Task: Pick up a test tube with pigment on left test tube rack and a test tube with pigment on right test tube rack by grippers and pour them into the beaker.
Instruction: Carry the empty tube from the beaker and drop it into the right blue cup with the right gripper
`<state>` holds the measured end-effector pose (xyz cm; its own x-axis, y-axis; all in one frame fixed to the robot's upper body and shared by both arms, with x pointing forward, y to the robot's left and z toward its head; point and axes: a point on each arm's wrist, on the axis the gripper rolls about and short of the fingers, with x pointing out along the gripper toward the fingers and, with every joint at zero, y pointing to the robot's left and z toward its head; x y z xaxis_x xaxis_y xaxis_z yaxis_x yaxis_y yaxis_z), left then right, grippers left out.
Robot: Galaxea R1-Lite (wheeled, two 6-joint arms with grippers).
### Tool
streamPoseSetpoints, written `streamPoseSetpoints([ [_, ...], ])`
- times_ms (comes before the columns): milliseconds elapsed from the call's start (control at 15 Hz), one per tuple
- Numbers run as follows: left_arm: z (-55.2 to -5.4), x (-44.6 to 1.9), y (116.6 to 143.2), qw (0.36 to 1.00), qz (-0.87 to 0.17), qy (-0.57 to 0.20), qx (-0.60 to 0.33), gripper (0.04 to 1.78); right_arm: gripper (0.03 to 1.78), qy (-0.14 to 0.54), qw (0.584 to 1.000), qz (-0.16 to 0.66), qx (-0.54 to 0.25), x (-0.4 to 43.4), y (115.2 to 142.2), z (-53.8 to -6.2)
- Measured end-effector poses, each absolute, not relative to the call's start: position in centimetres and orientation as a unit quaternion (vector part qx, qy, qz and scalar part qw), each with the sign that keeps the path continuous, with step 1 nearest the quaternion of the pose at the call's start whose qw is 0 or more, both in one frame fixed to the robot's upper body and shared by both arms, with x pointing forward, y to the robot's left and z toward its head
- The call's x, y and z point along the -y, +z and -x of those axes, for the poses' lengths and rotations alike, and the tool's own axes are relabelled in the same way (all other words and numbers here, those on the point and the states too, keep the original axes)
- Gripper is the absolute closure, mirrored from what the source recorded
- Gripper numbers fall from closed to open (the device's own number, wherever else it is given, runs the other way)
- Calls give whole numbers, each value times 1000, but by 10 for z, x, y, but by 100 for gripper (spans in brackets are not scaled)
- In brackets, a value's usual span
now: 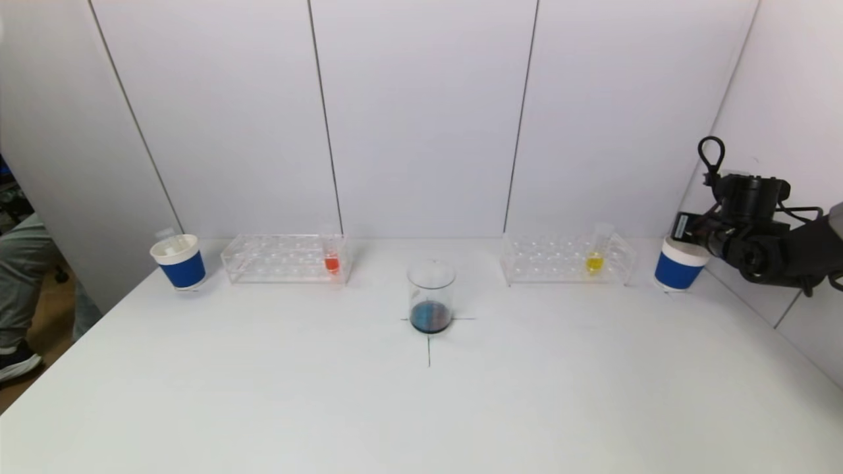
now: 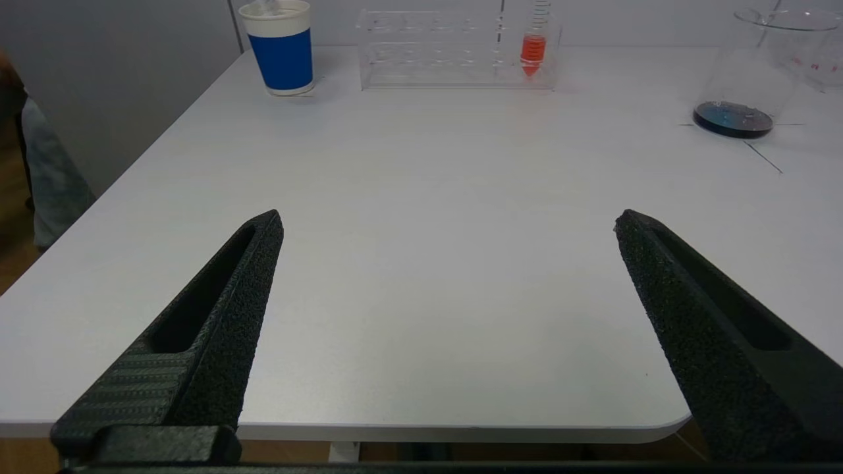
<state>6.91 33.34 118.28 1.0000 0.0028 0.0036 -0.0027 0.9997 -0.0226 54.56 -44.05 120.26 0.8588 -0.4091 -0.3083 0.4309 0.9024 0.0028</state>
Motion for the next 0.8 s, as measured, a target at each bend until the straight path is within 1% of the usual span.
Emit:
streamPoseSetpoints([
  [133,-69,-333,1183,1000,11,1,2,6,101,-218,964,-36,-150,440,1204,-545],
  [200,-69,-333,1183,1000,11,1,2,6,87,-218,964,-36,-150,440,1204,-545],
  [333,-69,-333,1183,1000,11,1,2,6,53,-218,964,-36,-149,440,1205,-545],
  [467,-69,-333,1183,1000,11,1,2,6,27,-218,964,-36,-148,440,1206,-545],
  [533,-69,-333,1183,1000,11,1,2,6,18,-218,964,-36,-146,440,1207,-545],
  [667,-69,-333,1183,1000,11,1,2,6,6,-218,965,-36,-143,440,1209,-543],
  [800,-69,-333,1183,1000,11,1,2,6,3,-216,966,-35,-140,438,1215,-539],
])
